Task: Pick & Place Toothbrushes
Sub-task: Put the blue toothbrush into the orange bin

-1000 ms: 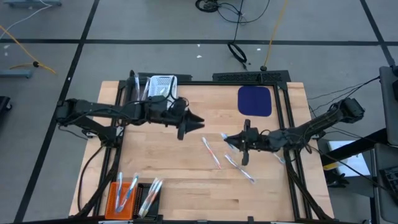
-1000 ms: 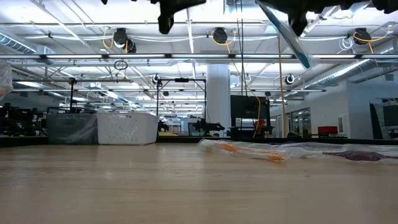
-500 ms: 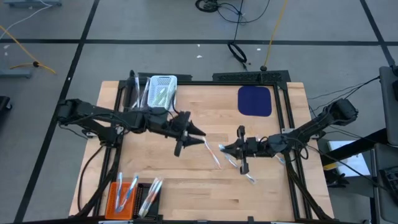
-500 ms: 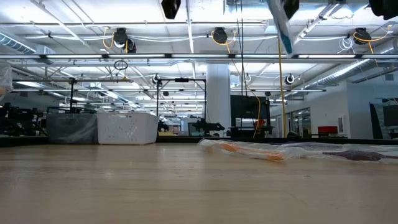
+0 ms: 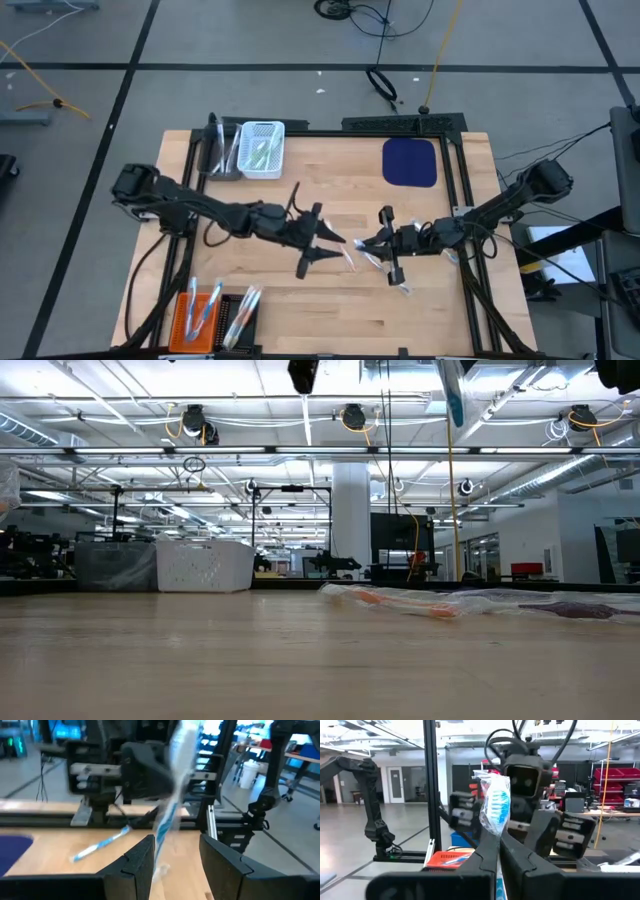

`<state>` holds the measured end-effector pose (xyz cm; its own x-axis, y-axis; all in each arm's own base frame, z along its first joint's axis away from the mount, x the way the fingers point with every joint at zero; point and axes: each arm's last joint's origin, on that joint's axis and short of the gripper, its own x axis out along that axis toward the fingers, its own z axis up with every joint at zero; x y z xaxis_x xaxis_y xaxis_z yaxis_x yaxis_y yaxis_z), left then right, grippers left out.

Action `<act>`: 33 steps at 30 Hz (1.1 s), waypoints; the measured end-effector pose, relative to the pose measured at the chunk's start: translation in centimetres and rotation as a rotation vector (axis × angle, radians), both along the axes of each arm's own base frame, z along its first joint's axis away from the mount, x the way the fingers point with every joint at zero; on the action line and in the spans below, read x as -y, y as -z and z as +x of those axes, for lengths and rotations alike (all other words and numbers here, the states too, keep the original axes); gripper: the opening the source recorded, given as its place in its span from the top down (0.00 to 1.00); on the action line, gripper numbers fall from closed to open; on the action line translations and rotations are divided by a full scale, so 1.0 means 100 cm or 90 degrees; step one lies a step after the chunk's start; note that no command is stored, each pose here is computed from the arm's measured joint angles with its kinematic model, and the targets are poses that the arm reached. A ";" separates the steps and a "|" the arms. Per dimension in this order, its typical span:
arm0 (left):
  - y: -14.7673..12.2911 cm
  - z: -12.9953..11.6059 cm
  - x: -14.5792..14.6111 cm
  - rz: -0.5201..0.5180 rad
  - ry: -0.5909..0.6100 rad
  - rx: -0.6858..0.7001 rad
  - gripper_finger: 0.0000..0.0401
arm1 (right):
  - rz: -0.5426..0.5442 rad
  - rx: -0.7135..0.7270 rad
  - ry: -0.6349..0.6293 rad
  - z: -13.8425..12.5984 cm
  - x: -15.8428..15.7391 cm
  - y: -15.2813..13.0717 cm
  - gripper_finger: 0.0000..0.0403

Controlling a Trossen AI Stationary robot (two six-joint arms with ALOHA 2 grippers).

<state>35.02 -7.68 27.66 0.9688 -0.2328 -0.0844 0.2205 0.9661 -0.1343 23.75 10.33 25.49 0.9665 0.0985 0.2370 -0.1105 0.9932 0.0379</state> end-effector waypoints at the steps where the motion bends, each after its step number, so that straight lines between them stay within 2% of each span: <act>1: 0.003 0.003 0.002 0.007 0.004 0.011 0.61 | 0.001 0.002 0.000 0.000 0.000 0.000 1.00; 14: 0.038 0.031 0.011 0.039 -0.011 0.124 0.61 | 0.006 0.013 0.000 0.001 0.000 0.000 1.00; 19: 0.039 0.034 0.012 0.033 -0.015 0.164 0.61 | 0.005 0.010 -0.001 0.001 0.000 0.000 1.00; 33: 0.038 0.034 0.009 0.029 -0.045 0.170 0.61 | 0.004 0.008 0.002 0.001 0.000 0.000 1.00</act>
